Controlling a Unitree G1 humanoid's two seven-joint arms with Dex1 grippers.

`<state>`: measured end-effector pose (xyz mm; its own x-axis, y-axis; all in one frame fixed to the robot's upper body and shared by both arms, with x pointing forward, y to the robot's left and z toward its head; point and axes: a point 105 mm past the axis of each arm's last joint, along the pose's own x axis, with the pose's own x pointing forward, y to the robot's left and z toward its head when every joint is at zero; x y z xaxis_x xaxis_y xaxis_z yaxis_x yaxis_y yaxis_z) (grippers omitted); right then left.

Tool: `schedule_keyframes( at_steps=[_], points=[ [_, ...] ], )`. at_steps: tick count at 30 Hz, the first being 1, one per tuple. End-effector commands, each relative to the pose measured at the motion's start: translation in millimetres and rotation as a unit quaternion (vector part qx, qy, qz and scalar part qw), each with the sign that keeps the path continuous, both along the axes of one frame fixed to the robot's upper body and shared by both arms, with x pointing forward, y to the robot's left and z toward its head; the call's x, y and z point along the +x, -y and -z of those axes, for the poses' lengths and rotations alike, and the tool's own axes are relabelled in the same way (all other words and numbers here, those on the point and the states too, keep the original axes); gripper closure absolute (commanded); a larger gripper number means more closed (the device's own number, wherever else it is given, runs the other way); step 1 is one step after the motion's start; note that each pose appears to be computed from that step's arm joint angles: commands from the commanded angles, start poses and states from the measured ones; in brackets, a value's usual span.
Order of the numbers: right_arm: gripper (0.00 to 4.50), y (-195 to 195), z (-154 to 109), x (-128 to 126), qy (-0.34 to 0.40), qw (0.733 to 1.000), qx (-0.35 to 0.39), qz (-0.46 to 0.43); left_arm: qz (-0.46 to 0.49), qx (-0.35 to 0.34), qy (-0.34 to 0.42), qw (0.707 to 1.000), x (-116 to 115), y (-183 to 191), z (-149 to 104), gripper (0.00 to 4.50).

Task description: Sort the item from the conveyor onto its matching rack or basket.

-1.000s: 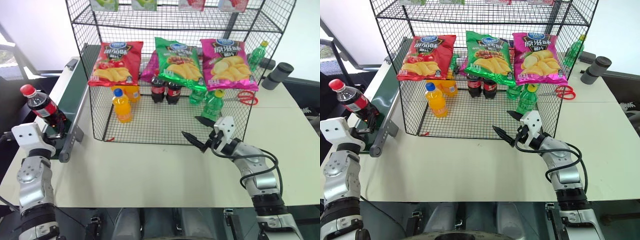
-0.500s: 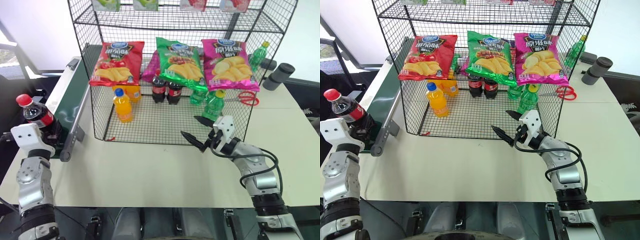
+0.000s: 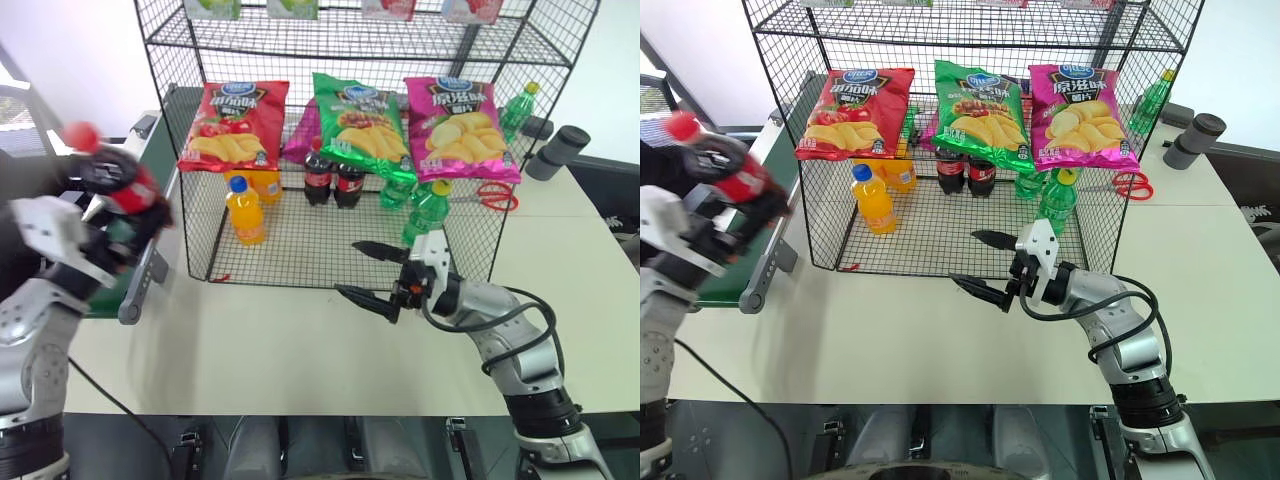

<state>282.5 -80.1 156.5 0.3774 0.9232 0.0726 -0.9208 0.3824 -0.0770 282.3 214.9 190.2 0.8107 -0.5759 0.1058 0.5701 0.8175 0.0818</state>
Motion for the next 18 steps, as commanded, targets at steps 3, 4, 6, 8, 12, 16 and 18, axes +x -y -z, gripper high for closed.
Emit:
schedule_keyframes(
  at_steps=[3, 4, 6, 8, 12, 16, 18],
  points=[
    [0.0, -19, -25, -17, -0.018, 0.997, 0.041, -0.062, 0.163, 0.028, -0.045, 0.985, -17, 66, 13, 1.71],
    [0.0, -20, -26, -19, -0.027, 0.996, 0.042, -0.068, 0.18, 0.03, -0.047, 0.982, -17, 74, 16, 1.71],
    [0.0, -22, -26, -20, -0.031, 0.996, 0.042, -0.069, 0.201, 0.038, -0.05, 0.978, -15, 86, 21, 1.71],
    [0.0, -26, -27, -20, -0.028, 0.997, 0.041, -0.064, 0.23, 0.046, -0.049, 0.971, -14, 100, 26, 1.71],
    [0.0, -32, -21, -22, -0.039, 0.996, 0.034, -0.067, 0.279, 0.051, -0.034, 0.958, -11, 124, 27, 1.71],
    [0.0, -35, -20, -22, -0.045, 0.996, 0.043, -0.065, 0.315, 0.068, -0.028, 0.946, -13, 137, 30, 1.71],
    [0.0, -36, -19, -22, -0.048, 0.996, 0.045, -0.064, 0.328, 0.078, -0.026, 0.941, -14, 141, 32, 1.71]
  ],
)
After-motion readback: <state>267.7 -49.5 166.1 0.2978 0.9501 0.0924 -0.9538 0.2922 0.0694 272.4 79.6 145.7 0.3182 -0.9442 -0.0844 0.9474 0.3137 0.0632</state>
